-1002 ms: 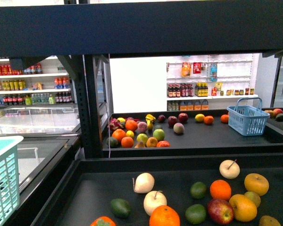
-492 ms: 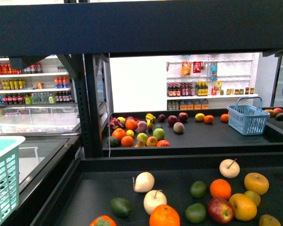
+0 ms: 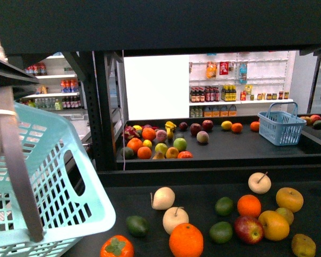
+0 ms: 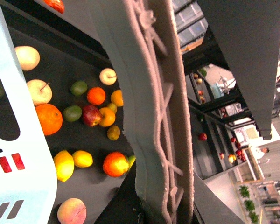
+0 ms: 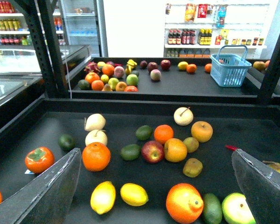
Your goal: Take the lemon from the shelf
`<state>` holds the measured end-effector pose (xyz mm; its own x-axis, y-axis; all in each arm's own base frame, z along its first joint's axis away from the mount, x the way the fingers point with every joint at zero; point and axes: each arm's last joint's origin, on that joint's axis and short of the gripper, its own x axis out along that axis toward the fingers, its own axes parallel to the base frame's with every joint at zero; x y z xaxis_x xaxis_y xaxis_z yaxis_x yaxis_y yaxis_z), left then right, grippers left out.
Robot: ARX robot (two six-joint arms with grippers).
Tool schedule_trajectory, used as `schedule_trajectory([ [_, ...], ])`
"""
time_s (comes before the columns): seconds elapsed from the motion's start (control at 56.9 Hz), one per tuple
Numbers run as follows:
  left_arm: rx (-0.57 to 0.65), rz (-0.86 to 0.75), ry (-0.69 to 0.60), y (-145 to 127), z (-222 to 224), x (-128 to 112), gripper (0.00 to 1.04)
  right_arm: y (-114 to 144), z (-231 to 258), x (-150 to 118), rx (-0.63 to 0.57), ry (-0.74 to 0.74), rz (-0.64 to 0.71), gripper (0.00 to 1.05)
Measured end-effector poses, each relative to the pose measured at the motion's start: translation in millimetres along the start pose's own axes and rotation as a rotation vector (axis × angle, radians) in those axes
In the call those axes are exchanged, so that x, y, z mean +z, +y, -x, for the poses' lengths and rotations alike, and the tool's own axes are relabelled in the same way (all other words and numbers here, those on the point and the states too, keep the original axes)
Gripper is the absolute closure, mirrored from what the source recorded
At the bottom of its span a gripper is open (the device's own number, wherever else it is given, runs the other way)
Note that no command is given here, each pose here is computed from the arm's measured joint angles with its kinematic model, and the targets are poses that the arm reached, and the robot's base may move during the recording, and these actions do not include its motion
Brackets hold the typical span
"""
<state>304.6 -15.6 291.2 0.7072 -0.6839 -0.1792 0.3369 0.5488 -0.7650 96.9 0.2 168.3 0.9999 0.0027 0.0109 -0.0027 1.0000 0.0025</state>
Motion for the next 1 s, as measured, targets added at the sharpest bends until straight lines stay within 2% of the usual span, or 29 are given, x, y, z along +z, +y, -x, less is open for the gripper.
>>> schedule_trajectory([
  [0.369,-0.07,0.001,0.108,2,-81,-40,0.94,0,0,0,0.0,0.0,0.0,0.07],
  [0.598,-0.118,0.032,0.109,-2,-130,-50,0.95,0,0,0,0.0,0.0,0.0,0.07],
  [1.002,-0.138,0.087,0.121,-8,-148,-65,0.95,0,0,0,0.0,0.0,0.0,0.07],
])
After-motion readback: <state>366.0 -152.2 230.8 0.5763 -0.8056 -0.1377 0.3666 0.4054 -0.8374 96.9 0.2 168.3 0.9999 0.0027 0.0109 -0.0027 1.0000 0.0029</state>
